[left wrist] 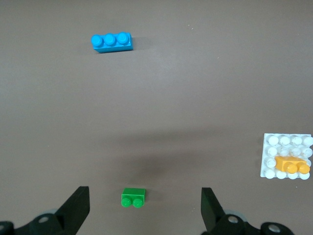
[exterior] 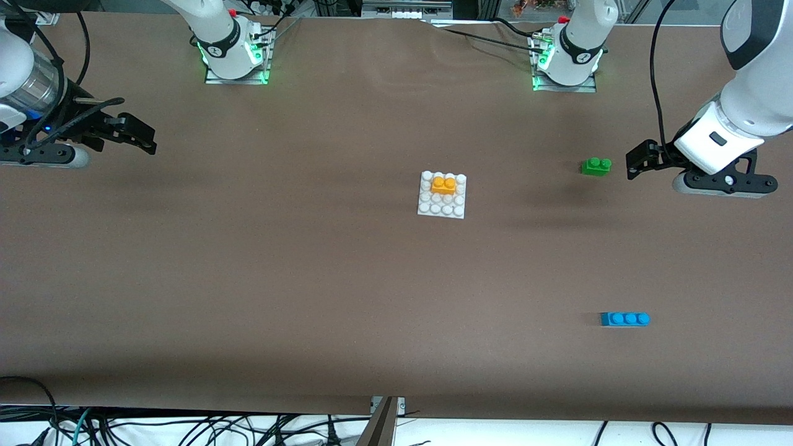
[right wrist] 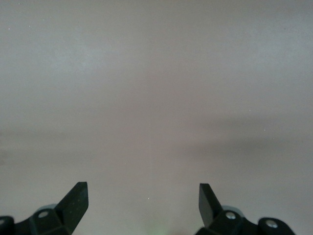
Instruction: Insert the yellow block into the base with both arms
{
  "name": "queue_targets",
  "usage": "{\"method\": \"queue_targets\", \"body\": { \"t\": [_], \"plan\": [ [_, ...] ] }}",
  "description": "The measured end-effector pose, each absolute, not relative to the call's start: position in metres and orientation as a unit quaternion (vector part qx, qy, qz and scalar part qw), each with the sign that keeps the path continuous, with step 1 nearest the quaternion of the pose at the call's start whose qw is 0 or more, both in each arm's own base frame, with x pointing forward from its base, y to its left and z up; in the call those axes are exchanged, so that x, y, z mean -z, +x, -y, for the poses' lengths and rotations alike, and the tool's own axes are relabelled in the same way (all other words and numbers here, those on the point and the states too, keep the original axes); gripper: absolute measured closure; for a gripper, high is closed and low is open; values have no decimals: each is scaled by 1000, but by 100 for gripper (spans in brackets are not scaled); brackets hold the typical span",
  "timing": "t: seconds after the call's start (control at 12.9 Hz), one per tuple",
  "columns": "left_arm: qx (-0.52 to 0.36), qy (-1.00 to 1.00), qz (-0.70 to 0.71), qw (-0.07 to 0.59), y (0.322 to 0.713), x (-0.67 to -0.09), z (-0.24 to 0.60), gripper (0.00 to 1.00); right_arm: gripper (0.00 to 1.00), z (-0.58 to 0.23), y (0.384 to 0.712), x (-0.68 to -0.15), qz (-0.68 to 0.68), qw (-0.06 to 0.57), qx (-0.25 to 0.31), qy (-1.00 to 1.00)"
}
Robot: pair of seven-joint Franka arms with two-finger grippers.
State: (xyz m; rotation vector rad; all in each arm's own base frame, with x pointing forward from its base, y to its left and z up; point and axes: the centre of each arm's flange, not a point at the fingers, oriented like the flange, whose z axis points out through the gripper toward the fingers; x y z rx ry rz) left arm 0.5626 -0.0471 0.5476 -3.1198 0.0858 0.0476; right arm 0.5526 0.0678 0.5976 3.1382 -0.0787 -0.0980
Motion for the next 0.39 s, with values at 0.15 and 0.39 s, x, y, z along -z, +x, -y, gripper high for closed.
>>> {"method": "queue_targets", "body": {
  "t": [0.15, 0.39],
  "plan": [
    [-14, -1000, -24, 10, 563, -549, 43, 4, 0, -68, 553, -598, 25, 0, 31, 999],
    [-10, -1000, -25, 10, 563, -553, 44, 0, 0, -68, 553, -598, 25, 0, 31, 999]
  ]
}}
